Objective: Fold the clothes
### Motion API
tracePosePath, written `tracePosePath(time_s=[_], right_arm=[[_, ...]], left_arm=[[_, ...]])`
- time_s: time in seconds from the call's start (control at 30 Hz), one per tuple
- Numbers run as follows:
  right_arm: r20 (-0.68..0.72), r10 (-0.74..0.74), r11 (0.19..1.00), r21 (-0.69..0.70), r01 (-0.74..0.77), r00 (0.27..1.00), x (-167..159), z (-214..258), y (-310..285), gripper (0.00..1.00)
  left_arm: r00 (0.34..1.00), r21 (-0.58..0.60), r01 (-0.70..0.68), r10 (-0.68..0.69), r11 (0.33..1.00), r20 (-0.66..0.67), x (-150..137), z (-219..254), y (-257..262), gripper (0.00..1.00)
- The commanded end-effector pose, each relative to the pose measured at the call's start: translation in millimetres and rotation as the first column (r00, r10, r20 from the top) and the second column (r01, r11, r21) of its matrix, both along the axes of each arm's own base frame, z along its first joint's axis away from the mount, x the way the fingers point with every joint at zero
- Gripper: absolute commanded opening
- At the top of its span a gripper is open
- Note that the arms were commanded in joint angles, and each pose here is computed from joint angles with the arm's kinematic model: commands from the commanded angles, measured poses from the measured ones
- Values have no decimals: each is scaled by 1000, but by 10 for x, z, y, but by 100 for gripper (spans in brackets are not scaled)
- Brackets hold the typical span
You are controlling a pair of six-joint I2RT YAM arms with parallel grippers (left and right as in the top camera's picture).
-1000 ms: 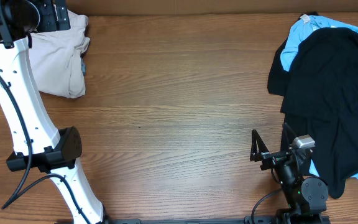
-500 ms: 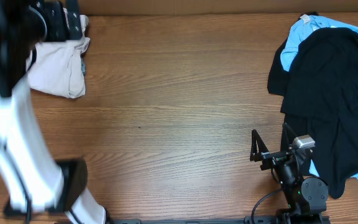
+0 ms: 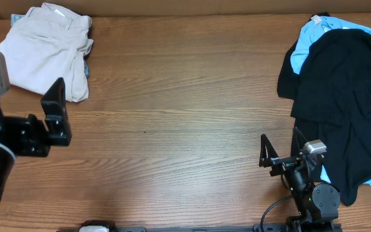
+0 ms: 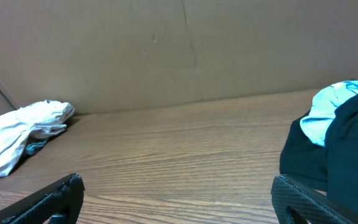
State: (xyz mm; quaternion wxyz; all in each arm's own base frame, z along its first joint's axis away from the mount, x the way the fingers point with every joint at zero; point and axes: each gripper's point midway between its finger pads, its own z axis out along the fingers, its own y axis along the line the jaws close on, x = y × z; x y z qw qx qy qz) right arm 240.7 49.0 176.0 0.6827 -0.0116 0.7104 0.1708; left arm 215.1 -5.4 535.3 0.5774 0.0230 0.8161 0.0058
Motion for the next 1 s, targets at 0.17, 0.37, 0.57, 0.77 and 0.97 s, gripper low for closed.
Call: tracePosePath(time_s=[0.17,0.37,0.57,0.77,0.97], right_arm=[[9,10,1000,-1,-10,1000,-6,-7,23,100],[9,10,1000,-1,-10,1000,-6,-7,23,100],[9,10,1000,-1,-10,1000,-6,-7,23,100],[9,10,1000,-1,-10,1000,-6,-7,23,100],[9,10,1000,-1,-10,1000,-6,-7,23,100]], left_arm=[[999,-72,-28,25,997,-37,297,-882,-5,100],[1000,-101,10,-11,995,-10,467,-1815,-56,100],[997,-139,53,-46,989,54,520,-2696,-106,100],[992,-175,50,-28,983,126,459,-3265,-100,100],[983,-170,56,-25,984,179,376,-3541,-101,100]])
